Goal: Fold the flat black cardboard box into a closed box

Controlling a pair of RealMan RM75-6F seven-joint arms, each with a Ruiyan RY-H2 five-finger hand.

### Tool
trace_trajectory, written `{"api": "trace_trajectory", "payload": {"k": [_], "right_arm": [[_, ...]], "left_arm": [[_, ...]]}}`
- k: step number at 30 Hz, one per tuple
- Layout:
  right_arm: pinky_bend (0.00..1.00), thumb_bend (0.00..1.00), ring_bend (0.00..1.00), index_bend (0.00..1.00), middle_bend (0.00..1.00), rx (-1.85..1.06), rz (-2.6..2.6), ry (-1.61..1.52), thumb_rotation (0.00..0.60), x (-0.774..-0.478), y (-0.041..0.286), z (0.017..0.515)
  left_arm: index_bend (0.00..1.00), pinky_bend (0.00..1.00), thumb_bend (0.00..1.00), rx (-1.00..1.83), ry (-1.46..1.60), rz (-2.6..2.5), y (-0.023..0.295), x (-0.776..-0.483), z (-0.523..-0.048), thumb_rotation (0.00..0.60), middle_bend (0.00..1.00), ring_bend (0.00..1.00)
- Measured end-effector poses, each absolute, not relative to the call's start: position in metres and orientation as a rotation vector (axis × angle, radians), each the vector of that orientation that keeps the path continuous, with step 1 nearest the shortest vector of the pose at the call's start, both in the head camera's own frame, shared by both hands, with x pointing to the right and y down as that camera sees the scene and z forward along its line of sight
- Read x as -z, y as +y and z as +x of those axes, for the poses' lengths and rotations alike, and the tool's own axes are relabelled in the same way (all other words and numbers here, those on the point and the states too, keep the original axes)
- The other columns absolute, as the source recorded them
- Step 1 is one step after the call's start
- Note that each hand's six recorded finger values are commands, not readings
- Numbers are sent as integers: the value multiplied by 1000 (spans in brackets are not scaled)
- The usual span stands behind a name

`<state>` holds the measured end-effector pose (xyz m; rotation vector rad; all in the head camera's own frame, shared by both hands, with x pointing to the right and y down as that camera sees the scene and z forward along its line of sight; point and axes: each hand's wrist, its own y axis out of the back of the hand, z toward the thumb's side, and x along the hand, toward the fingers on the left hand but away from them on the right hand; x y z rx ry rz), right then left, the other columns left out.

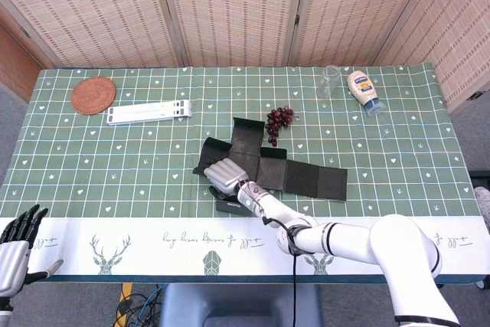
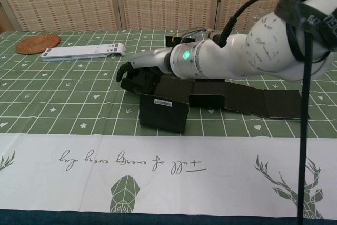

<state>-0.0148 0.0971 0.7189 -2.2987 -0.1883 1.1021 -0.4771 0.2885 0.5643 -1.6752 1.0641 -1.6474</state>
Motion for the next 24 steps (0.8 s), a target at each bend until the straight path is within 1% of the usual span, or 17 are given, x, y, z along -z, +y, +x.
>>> {"api": "trace_trajectory", "payload": {"k": [5,9,13,17,21,24], "right_arm": [[195,646,148,118,195,-1063,-2432,-189,600,-709,113,-38],[195,646,148,117,195,-1017,-2541,-143,600,-699,134,-55],[195,646,148,117,195,-959,-2547,-97,600,-689,144,-58],[195,630,148,117,195,-907,-2476,-131,600,-678,135,-44],[195,553,148,111,195,-903,-2378,-216,600,-666,112,-11],[195,470,148,103,195,-935,-2279,-250,600,-663,98,22]], "left_arm": [[26,82,140,1648,1074,-1667,288,-562,-480,600,0,0],[26,82,140,1651,1074,-1665,289,-562,-481,600,0,0],[26,83,140,1648,1081,-1665,289,-561,-482,600,0,0],[26,82,140,1651,1080,-1666,290,-562,-483,600,0,0],[26,82,140,1637,1078,-1676,289,-563,-481,600,0,0],[26,82,140,1635,1080,-1675,289,-563,-481,600,0,0]]}}
